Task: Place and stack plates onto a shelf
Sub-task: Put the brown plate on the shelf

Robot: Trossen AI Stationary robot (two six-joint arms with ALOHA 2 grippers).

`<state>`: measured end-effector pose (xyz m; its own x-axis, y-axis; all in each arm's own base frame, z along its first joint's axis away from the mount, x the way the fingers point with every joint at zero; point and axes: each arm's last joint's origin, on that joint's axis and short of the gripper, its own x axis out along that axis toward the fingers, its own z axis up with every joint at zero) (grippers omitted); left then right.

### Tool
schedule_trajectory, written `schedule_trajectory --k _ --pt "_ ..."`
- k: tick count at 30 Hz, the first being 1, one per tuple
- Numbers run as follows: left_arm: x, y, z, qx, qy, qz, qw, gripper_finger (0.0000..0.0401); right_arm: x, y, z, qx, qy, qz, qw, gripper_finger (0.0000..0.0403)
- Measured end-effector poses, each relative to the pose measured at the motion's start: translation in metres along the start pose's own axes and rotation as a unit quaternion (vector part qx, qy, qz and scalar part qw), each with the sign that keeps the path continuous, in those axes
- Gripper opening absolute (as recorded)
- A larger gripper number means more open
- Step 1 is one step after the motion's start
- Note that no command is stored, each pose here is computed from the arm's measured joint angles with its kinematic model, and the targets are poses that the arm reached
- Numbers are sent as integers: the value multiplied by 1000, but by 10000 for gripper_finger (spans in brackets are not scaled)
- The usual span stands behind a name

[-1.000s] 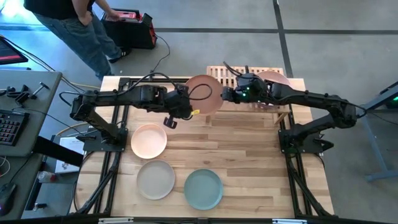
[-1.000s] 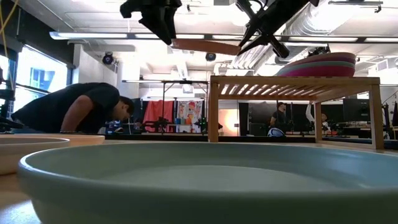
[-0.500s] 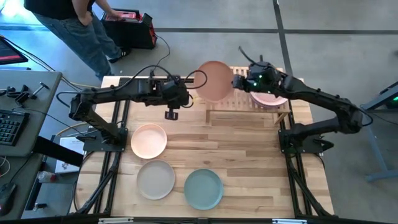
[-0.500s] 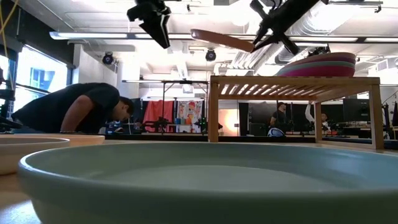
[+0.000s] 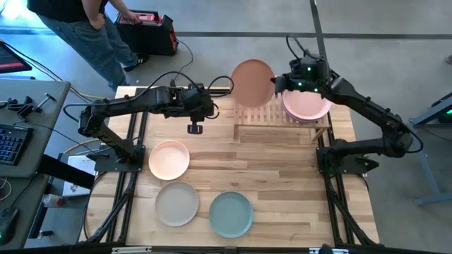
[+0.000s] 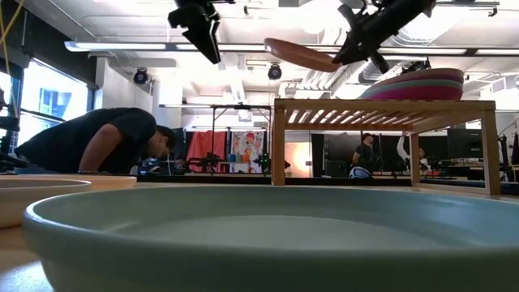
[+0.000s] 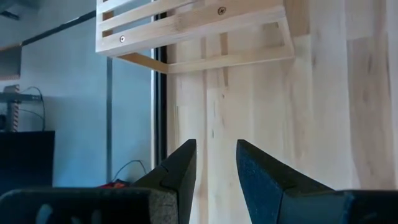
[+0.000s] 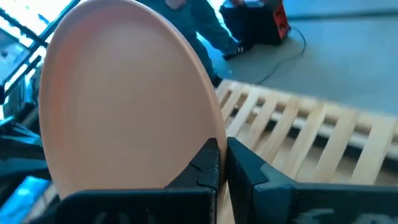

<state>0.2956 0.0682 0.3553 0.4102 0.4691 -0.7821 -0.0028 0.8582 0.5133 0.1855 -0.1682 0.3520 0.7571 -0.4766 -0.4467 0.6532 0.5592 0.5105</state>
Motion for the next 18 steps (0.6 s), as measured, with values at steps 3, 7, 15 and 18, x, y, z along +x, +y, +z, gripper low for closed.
schedule_trajectory --k 3,7,15,18 --pt "0 -1 0 -12 -5 -10 1000 104 -2 -9 6 -44 -4 3 999 0" --pt "0 -1 1 -31 -10 -24 999 104 -5 -19 11 -92 -7 3 996 0" --pt "0 -2 1 -41 -10 -25 999 104 -8 -29 16 -213 -14 -7 977 0" --pt "0 -2 1 -51 -10 -25 998 104 -7 -28 18 -228 -23 -5 973 0"
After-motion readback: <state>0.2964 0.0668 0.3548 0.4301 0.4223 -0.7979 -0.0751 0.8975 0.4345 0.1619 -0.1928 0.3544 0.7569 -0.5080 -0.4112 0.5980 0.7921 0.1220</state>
